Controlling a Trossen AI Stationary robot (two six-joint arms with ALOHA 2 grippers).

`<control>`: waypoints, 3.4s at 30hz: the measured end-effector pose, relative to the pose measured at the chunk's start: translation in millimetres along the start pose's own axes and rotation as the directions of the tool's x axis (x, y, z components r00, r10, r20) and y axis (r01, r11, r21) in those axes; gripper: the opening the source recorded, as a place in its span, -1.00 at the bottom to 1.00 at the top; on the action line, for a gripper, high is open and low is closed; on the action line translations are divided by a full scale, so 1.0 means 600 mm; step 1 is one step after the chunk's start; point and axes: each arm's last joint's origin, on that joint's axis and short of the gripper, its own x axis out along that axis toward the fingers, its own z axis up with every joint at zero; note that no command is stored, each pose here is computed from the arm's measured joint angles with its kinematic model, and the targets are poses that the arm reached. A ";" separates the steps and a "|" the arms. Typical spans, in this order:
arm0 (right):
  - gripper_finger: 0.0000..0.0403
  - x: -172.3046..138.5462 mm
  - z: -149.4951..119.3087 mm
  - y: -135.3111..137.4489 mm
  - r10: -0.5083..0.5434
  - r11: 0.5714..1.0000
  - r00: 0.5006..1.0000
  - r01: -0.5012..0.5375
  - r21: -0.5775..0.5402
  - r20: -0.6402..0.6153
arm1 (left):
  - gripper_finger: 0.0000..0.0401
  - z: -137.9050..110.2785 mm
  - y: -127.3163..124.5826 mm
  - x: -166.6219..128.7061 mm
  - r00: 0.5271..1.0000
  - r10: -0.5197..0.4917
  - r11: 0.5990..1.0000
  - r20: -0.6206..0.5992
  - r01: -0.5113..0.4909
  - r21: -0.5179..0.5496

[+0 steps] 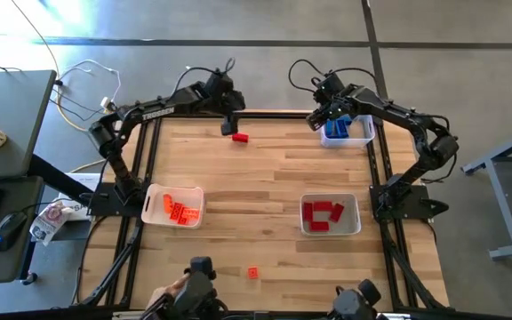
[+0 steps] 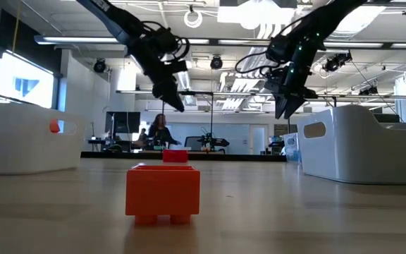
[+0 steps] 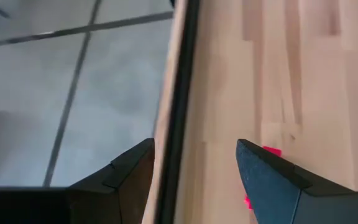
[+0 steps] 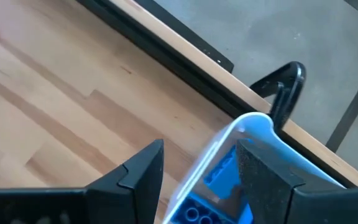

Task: Sort & place blocks by color
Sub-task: Put the red game piece into the gray bin

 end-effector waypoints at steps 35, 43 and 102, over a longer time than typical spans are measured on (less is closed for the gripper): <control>-0.08 -0.003 -0.002 0.028 0.026 0.997 1.000 -0.026 -0.073 0.000 | 0.03 -0.085 -0.069 0.168 0.930 -0.267 0.964 -0.254 0.263 -0.048; -0.08 -0.006 -0.010 0.044 0.076 0.992 0.996 -0.080 -0.093 -0.043 | -0.47 -0.089 -0.074 0.168 0.914 -0.307 0.952 -0.265 0.290 -0.102; -0.08 -0.098 -0.114 0.342 0.470 0.614 0.880 -0.378 -0.693 -0.065 | -0.67 0.139 -0.331 0.053 0.913 -0.392 0.920 0.117 0.386 0.072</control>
